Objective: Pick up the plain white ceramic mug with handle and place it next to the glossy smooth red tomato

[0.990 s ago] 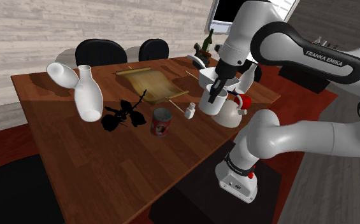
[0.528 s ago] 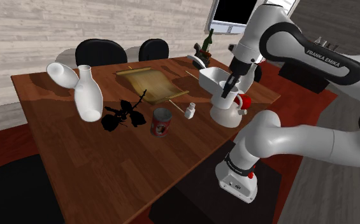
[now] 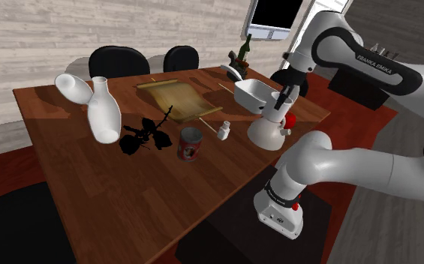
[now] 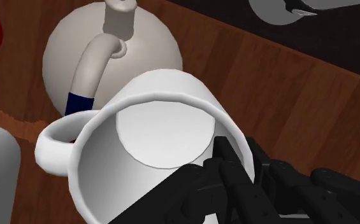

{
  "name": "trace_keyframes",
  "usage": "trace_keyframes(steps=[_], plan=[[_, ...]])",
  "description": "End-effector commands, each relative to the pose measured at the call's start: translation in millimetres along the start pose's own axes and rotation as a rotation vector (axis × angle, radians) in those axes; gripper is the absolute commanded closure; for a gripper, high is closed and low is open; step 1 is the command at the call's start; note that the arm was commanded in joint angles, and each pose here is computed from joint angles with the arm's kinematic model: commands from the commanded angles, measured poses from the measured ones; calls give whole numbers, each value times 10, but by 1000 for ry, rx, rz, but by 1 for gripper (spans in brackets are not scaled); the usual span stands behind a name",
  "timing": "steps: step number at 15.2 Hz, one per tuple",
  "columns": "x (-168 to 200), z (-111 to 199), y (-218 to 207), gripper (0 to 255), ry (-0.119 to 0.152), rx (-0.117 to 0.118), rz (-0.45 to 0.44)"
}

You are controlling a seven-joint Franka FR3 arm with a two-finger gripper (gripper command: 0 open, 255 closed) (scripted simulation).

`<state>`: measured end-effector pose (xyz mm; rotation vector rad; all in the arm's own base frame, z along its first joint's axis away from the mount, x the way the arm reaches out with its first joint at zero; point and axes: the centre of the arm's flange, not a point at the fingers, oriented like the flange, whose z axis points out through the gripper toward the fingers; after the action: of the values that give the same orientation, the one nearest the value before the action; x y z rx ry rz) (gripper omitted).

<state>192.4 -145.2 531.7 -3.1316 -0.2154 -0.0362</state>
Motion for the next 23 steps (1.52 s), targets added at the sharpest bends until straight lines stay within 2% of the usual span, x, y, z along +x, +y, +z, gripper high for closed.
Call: trace_keyframes(steps=[1, 23], plan=[[-99, -5, 240, 255, 0, -1, -1], [-978, -30, 3008, 255, 0, -1, -1]])
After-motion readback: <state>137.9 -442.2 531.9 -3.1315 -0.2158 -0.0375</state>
